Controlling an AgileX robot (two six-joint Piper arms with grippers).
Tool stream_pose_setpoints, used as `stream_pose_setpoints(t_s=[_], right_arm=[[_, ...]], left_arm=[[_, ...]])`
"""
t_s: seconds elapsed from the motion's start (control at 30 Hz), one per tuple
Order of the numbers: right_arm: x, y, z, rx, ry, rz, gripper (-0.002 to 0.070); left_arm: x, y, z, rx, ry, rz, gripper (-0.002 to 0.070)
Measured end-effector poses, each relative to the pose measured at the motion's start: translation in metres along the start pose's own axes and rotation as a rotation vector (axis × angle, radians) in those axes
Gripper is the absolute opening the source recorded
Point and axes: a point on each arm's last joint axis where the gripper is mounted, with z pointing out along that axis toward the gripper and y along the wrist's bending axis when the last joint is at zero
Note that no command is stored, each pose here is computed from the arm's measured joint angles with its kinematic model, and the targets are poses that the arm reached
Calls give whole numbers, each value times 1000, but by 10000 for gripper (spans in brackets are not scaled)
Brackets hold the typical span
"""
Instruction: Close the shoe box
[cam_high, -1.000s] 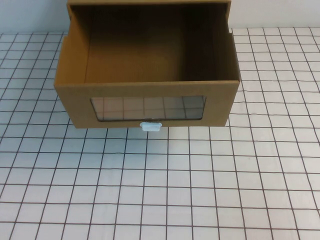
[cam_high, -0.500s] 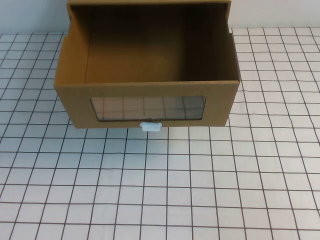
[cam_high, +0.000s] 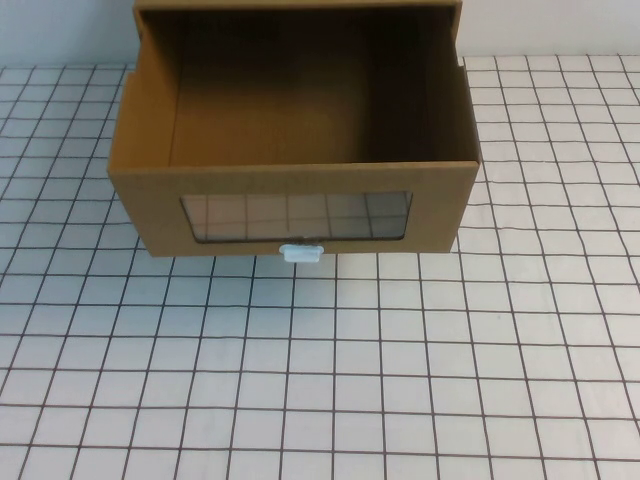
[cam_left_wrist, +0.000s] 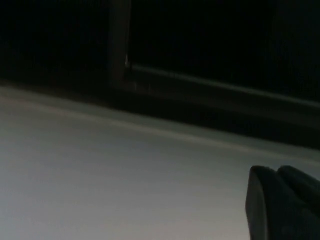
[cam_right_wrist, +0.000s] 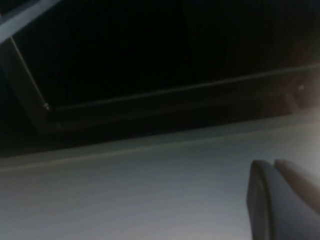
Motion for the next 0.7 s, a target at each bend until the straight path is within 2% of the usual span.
stream_pose_setpoints(t_s=[0.2,0.37,0.53,0.7], right_arm=[[-55,9,39,-28,-54,-67,-13],[-90,12,71,-31,-107,-89,-13],[-92,3,116,52,96,-96,-14],[-59,-14,163,164,412,-70,-13]], left_arm=[[-60,-14,54,19,-143,31,-4],[-70,-23,103,32,-26,47,-4],[-61,-29,146,48,151,75,-4],[-33,-32,176,57,343,85,-4]])
